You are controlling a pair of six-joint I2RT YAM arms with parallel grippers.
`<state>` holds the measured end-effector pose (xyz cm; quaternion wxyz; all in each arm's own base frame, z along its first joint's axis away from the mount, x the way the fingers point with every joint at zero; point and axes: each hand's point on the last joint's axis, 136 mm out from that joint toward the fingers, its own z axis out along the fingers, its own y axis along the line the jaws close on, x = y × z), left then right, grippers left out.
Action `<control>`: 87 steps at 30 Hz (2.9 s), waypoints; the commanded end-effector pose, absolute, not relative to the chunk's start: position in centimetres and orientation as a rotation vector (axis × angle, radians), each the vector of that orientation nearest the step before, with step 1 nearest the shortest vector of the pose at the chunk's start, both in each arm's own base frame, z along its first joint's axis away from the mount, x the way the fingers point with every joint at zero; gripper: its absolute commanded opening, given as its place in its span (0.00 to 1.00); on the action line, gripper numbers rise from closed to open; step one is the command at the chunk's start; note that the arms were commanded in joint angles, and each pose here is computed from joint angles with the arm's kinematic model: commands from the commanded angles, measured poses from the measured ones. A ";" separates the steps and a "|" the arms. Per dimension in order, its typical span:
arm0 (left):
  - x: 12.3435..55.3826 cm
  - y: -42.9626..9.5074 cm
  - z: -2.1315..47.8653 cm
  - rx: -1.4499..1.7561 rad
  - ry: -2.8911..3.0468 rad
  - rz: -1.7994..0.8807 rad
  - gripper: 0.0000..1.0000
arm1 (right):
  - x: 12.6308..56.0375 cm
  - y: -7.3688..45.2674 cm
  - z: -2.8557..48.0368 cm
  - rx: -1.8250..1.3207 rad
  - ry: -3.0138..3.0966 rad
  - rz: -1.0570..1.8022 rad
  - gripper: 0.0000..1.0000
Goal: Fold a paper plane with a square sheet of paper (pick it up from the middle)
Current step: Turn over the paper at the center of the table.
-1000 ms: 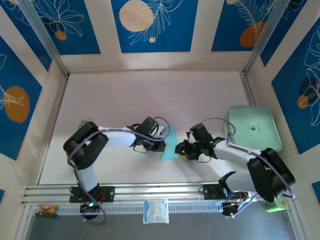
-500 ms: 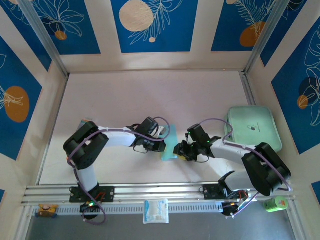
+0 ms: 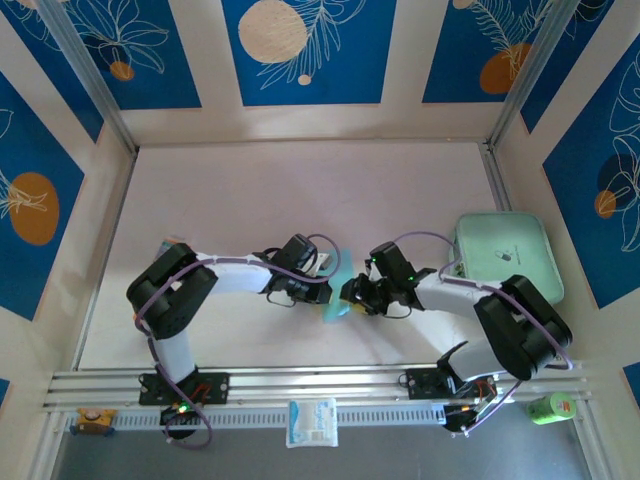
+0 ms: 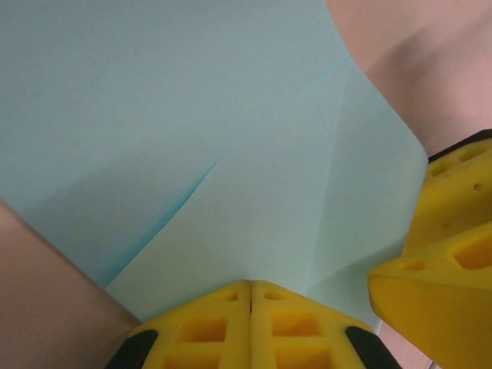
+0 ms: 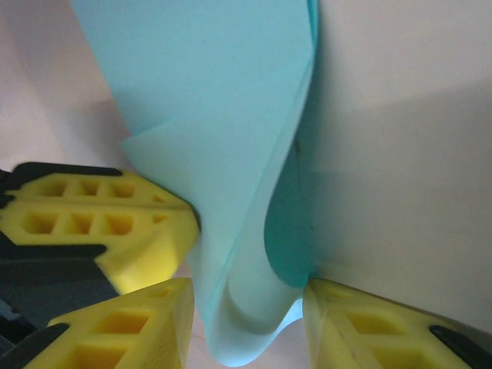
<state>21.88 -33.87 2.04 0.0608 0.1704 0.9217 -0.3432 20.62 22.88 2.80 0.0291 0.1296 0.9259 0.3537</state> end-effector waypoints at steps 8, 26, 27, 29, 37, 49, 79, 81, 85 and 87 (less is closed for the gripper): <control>20.9 -33.0 0.7 0.517 2.850 -1.028 0.00 | 23.0 22.9 3.3 0.423 2.808 1.165 0.43; 20.9 -33.1 0.8 0.521 2.844 -1.038 0.00 | 24.5 23.1 2.9 0.404 2.777 1.244 0.34; 20.9 -33.1 0.8 0.522 2.843 -1.040 0.00 | 24.6 23.0 2.8 0.407 2.778 1.241 0.34; 20.9 -33.2 0.8 0.520 2.845 -1.043 0.00 | 24.8 22.9 2.7 0.411 2.777 1.240 0.33; 20.9 -33.3 1.0 0.522 2.839 -1.055 0.00 | 25.1 23.0 2.5 0.407 2.771 1.263 0.26; 20.9 -33.6 1.4 0.522 2.828 -1.084 0.00 | 25.6 22.9 2.3 0.397 2.748 1.280 0.25; 22.1 -32.0 9.6 0.447 2.559 -1.081 0.32 | 24.1 20.4 6.9 0.508 2.814 0.970 0.03; 22.0 -31.7 10.3 0.437 2.543 -1.079 0.32 | 23.6 19.7 7.9 0.557 2.822 0.893 0.03; 21.9 -31.3 11.6 0.418 2.520 -1.080 0.34 | 22.7 18.6 10.2 0.650 2.780 0.822 0.03; 21.9 -31.1 11.8 0.407 2.515 -1.080 0.36 | 22.4 18.3 11.1 0.657 2.741 0.829 0.03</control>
